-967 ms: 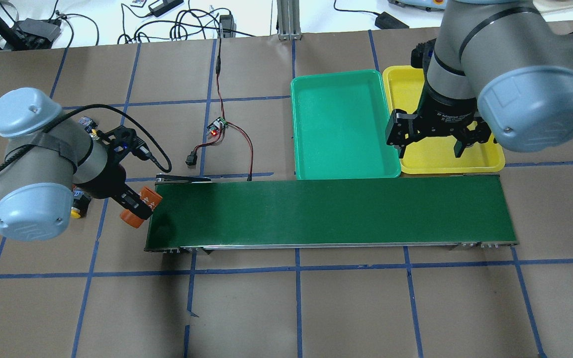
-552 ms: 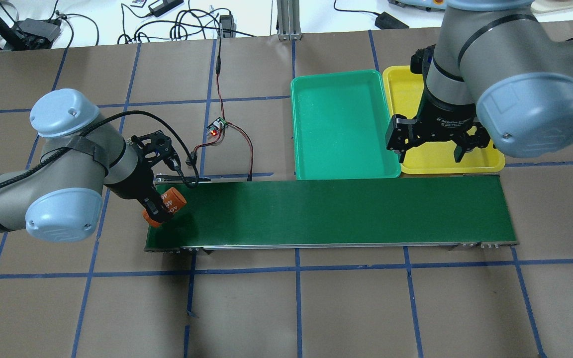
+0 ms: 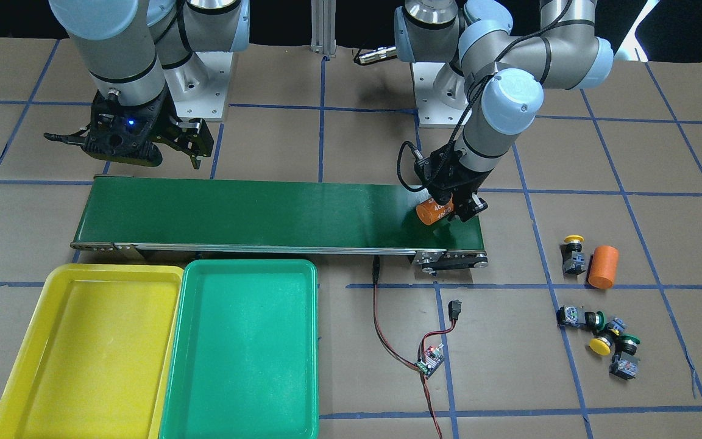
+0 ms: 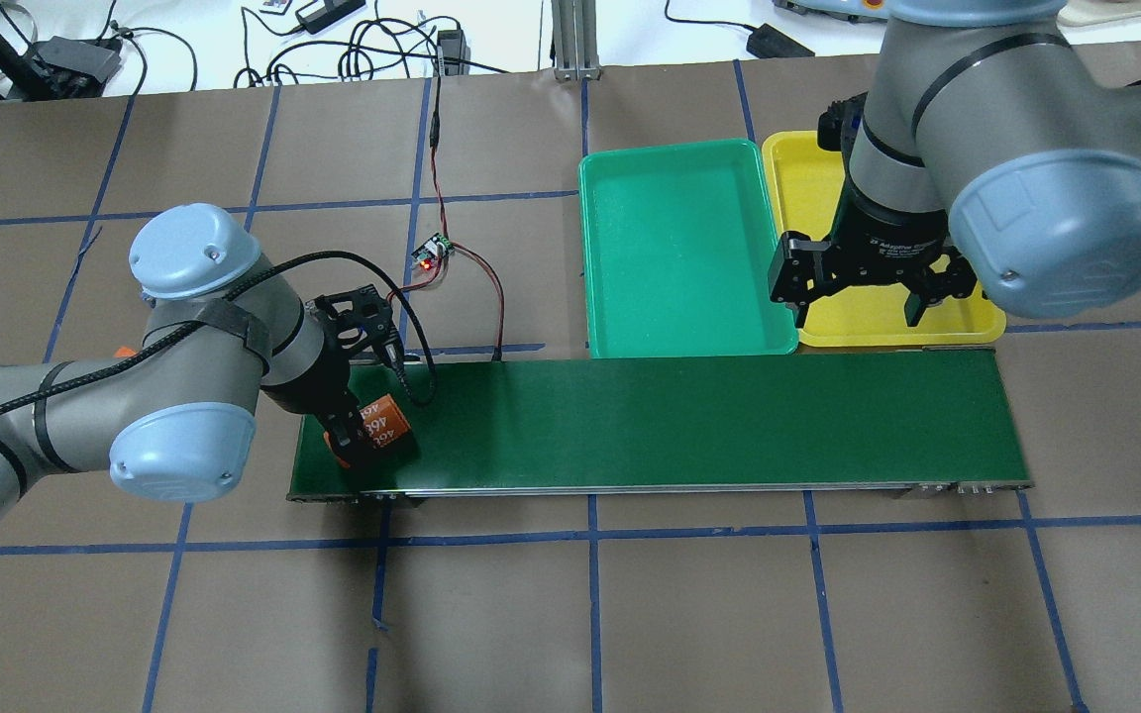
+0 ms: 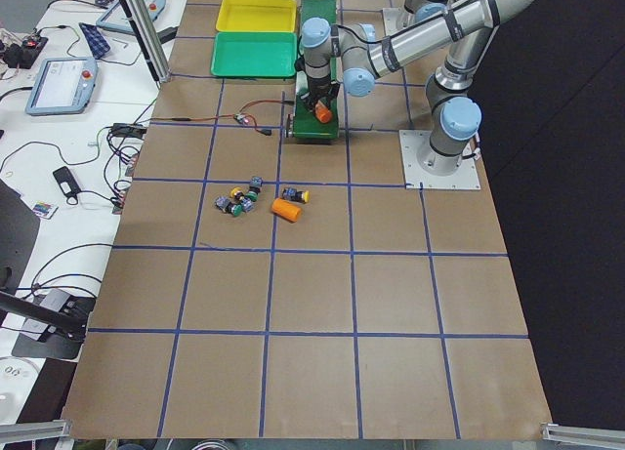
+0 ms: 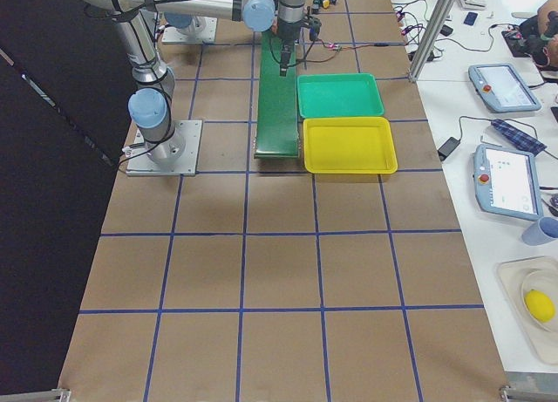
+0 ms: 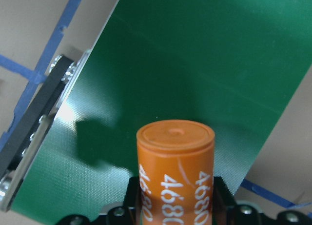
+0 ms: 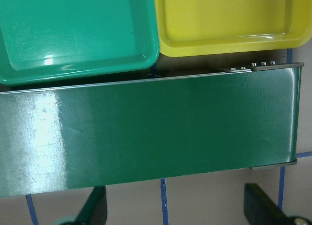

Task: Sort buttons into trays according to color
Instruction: 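Carry the orange cylinder onto the conveyor belt and release it, then return the left gripper and grasp the yellow-capped button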

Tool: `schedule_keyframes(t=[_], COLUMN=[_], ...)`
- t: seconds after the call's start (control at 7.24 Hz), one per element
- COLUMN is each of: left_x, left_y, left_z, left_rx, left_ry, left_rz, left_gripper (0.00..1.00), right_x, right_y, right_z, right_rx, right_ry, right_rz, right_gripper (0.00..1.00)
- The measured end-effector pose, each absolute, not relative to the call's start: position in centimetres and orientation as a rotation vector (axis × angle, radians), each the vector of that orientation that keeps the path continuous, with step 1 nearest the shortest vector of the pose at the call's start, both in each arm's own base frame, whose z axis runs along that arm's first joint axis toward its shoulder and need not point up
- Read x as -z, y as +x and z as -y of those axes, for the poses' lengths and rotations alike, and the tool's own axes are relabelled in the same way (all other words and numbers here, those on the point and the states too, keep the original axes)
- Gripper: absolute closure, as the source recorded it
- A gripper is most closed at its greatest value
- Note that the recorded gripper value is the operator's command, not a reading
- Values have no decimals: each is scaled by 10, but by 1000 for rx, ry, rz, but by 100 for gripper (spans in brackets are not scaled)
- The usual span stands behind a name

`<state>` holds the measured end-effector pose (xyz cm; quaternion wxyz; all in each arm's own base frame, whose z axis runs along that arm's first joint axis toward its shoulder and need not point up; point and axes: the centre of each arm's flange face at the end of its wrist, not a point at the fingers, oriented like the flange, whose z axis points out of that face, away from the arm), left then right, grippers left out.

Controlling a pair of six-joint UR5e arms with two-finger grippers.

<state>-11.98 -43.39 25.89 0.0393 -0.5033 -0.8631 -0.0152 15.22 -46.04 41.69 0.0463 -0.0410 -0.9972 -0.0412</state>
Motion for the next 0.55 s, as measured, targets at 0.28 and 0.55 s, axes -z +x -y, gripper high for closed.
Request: schedule_keyframes(t=[0.28,0.55], left_x=[-270,-269], left_y=[-90,7], left_z=[445,450], left_rx=[6,56], left_ry=[-1457,-1100], left_rz=[2715,2842], left_gripper=[8,6], right_x=[-417,-416], right_y=[152,152], right_z=[460,460], right_rx=[126,127], right_ry=[-125,-125], right_rz=[3043,3043], right_gripper=[0,0])
